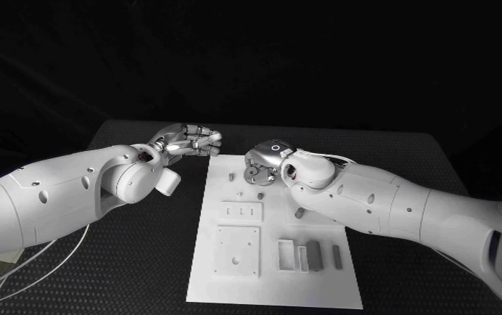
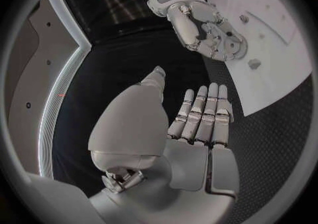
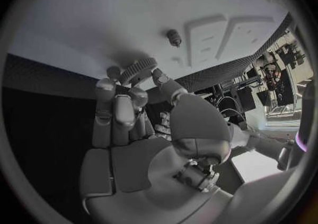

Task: Assemble the parts on the task board

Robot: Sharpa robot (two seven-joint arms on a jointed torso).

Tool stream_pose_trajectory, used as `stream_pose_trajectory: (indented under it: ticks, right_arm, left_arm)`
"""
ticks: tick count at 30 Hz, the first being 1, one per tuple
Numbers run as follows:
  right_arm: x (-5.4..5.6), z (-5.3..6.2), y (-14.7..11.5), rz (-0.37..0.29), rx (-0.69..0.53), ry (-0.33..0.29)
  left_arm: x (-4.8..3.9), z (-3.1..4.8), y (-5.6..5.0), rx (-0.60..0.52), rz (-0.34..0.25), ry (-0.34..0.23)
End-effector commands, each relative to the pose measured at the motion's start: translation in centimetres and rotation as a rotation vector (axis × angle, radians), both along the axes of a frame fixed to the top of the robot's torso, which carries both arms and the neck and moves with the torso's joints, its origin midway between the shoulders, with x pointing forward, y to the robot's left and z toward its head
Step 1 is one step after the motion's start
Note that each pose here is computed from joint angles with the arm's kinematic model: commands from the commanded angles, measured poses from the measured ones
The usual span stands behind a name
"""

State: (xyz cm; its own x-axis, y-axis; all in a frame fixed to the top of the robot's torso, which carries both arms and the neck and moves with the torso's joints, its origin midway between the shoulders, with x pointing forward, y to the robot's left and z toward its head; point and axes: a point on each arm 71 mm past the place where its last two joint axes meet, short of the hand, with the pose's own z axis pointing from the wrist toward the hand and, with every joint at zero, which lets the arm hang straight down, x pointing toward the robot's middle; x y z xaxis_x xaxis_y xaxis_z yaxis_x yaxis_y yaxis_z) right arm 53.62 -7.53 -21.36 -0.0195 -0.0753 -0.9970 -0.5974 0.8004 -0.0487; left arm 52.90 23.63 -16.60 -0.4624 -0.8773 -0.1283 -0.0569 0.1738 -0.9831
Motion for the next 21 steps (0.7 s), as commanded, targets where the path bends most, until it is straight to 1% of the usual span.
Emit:
stream_pose_trajectory:
  ticks: [1,7,14,21]
  right_arm:
    - [0.04,-1.05,-0.81,-0.018,-0.045,0.028]
    - [0.00,-1.26,-1.13,-0.024,-0.034,0.039]
    - [-0.24,-1.27,-0.95,-0.017,-0.012,0.044]
    - [-0.23,-1.30,-1.10,-0.021,0.006,0.050]
  left_arm:
    - [-0.03,0.17,-0.16,-0.006,-0.017,-0.008]
    - [-0.05,0.17,-0.12,-0.006,-0.017,-0.007]
    - [-0.05,0.17,-0.15,-0.007,-0.018,-0.007]
    - [-0.04,0.16,-0.10,-0.006,-0.017,-0.007]
